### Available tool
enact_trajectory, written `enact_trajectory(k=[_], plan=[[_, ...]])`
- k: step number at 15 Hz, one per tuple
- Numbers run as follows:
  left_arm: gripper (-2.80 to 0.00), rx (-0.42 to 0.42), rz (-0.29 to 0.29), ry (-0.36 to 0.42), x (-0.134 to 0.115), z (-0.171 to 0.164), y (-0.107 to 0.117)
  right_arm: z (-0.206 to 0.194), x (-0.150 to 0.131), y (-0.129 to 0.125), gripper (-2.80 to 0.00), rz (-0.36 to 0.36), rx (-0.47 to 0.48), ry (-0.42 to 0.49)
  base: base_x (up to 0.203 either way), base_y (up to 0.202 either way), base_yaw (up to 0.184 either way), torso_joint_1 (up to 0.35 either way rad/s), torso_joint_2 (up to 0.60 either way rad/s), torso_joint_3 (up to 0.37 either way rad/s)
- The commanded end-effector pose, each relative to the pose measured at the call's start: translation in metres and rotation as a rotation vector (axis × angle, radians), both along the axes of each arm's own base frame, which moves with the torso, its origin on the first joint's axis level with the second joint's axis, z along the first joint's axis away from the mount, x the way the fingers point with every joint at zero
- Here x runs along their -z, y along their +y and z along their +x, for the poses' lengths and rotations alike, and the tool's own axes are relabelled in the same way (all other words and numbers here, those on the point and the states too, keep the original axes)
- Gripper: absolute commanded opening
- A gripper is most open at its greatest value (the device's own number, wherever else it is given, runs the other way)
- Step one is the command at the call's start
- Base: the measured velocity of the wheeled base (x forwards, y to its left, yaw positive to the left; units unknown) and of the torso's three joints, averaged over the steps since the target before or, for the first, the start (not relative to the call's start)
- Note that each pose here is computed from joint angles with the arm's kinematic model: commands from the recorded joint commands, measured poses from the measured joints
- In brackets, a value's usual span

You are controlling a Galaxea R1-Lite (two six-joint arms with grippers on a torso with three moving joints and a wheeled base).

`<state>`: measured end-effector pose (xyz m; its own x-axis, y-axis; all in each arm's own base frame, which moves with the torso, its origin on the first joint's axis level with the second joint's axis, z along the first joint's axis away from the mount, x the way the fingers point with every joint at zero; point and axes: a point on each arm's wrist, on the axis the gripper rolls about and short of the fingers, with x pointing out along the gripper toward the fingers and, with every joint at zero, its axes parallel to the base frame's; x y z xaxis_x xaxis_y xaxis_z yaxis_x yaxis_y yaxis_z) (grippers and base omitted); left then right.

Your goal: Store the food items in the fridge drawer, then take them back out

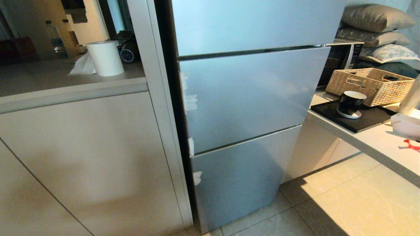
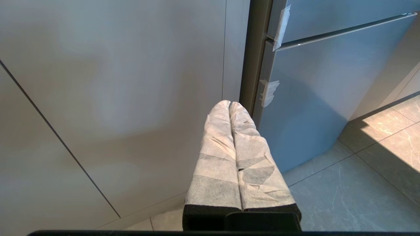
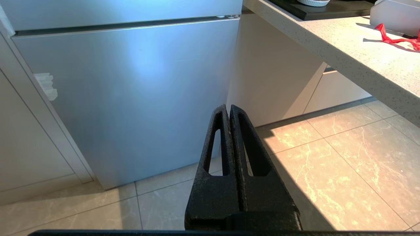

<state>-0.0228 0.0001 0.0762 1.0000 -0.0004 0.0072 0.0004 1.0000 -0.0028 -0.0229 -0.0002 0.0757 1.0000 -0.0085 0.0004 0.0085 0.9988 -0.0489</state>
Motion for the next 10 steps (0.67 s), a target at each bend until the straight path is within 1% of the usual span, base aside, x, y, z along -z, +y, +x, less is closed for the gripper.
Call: enact_trajectory(k=[1, 10], plan=[[-2.8, 0.0, 0.0, 0.003, 0.0003, 0.0002, 0.0, 0.0001, -0.0001, 0.0, -2.8, 0.0, 0.001, 0.002, 0.0, 0.0, 0.0, 0.0, 0.0, 0.0], [-2.8, 0.0, 0.001, 0.003, 0.0003, 0.0002, 0.0, 0.0001, -0.0001, 0.0, -2.8, 0.0, 0.001, 0.002, 0.0, 0.0, 0.0, 0.0, 0.0, 0.0]])
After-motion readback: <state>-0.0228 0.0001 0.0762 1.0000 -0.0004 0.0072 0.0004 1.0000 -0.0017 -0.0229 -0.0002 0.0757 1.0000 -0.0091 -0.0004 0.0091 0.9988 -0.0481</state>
